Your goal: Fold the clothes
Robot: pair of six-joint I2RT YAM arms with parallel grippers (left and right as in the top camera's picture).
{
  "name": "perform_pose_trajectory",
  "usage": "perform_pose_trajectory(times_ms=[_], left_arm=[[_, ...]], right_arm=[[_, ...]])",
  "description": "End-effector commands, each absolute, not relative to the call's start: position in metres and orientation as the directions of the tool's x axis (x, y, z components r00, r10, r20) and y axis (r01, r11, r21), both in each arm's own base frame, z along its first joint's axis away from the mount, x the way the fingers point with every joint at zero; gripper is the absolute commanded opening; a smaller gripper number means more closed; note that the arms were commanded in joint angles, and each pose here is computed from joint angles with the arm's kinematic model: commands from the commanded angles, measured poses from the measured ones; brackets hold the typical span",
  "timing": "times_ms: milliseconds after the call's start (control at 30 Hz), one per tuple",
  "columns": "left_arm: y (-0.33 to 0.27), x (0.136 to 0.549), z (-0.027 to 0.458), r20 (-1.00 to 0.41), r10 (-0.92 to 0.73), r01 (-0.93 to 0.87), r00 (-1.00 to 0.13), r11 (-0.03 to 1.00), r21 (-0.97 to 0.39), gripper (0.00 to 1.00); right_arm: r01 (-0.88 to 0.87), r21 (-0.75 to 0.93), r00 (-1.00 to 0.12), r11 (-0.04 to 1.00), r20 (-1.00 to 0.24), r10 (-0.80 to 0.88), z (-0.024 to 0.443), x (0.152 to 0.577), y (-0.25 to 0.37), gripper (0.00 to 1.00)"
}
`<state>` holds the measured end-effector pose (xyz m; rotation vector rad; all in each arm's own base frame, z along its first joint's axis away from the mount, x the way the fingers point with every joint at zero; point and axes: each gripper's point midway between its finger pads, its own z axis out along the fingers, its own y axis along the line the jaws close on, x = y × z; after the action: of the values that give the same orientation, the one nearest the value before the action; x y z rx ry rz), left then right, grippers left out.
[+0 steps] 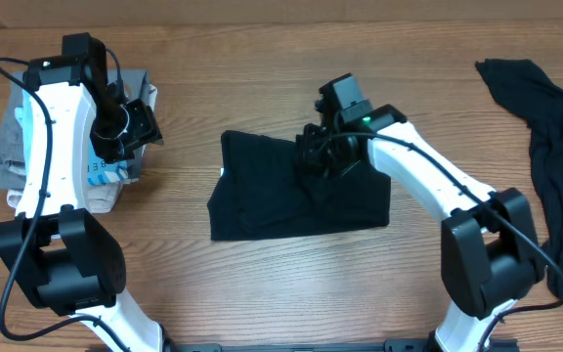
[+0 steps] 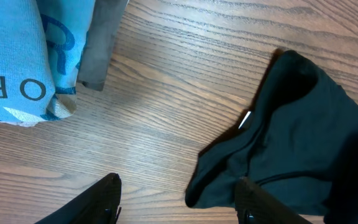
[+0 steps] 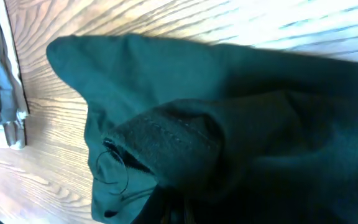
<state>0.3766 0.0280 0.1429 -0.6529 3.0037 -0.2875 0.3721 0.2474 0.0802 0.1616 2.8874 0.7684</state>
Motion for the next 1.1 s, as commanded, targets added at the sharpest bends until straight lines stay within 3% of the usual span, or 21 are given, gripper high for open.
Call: perform_pose_trajectory(times_ms=[0, 133, 333, 400, 500, 600, 667, 1067], left_arm=[[0.027, 0.381, 0.149, -0.04, -0.4, -0.385, -0.916, 0.903, -0.192, 0.62], [0.027, 0.382, 0.149, -0.041, -0.4, -0.385, -0.916, 0.903, -0.191, 0.64], [0.027, 0.381, 0.148, -0.036, -0.4, -0.386, -0.916, 0.903, -0.19, 0.68], [0.027, 0.38, 0.147, -0.033, -0.4, -0.387, -0.916, 0.902, -0.19, 0.68], [0.027, 0.379, 0.145, -0.029, -0.4, -0.388, -0.916, 0.902, -0.189, 0.68], [0.027, 0.378, 0.144, -0.023, -0.4, -0.389, -0.916, 0.902, -0.187, 0.69], [0.027, 0.378, 0.142, -0.02, -0.4, -0.389, -0.916, 0.902, -0.186, 0.69], [0.027, 0.378, 0.142, -0.02, -0.4, -0.389, -0.916, 0.902, -0.186, 0.7]], right_arm=[[0.081, 0.501, -0.985, 0.862, -0.092, 0.146, 0.073, 0.37, 0.253, 0.25], [0.032, 0.536, -0.985, 0.843, -0.126, 0.118, 0.085, 0.375, 0.259, 0.49], [0.012, 0.565, -0.981, 0.825, -0.152, 0.118, 0.124, 0.382, 0.236, 0.59], [0.054, 0.546, -0.985, 0.836, -0.107, 0.134, 0.122, 0.374, 0.224, 0.54], [0.147, 0.409, -0.984, 0.901, -0.028, 0.173, 0.105, 0.355, 0.191, 0.38], [0.222, 0.154, -0.973, 0.963, -0.029, 0.229, 0.09, 0.342, 0.136, 0.34], [0.255, 0.074, -0.966, 0.964, -0.019, 0.257, 0.087, 0.337, 0.113, 0.34], [0.297, 0.125, -0.955, 0.947, 0.044, 0.294, 0.055, 0.331, 0.074, 0.31]])
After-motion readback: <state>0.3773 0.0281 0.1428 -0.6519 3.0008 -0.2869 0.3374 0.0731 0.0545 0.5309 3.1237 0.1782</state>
